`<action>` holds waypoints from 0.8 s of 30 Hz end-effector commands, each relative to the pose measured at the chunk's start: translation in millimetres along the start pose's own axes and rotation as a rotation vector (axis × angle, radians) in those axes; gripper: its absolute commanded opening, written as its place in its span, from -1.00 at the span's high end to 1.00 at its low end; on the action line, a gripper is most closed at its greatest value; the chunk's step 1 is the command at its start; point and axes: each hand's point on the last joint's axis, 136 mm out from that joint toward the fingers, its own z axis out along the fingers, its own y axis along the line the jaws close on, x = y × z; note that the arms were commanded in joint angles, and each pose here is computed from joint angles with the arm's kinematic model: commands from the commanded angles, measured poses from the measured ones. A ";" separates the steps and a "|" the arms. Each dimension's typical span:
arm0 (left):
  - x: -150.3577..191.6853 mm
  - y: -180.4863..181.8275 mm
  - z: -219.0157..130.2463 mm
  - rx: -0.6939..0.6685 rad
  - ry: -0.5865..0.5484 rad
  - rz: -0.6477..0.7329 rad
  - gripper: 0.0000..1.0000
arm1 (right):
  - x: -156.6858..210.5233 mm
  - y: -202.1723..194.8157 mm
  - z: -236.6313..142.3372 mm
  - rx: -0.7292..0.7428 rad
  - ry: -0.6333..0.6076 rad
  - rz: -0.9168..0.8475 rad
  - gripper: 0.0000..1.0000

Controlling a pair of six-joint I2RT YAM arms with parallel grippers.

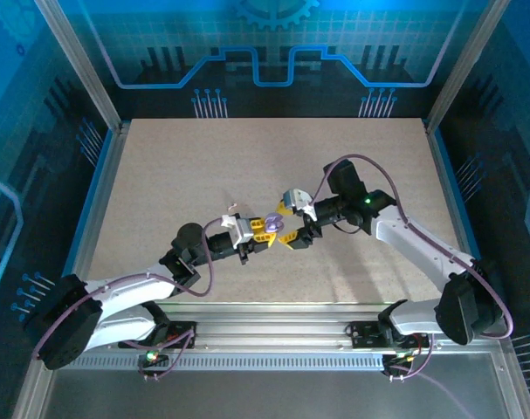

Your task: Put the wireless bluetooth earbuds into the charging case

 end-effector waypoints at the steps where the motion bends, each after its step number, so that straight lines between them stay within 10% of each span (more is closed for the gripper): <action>1: -11.7 -2.0 4.2 0.019 -0.024 0.025 0.86 | -12.1 11.1 -4.5 -0.033 -0.020 -0.042 -0.36; 24: -7.1 -2.8 5.0 0.026 -0.014 0.028 0.86 | -21.4 6.0 -31.8 0.086 0.014 -0.162 -0.01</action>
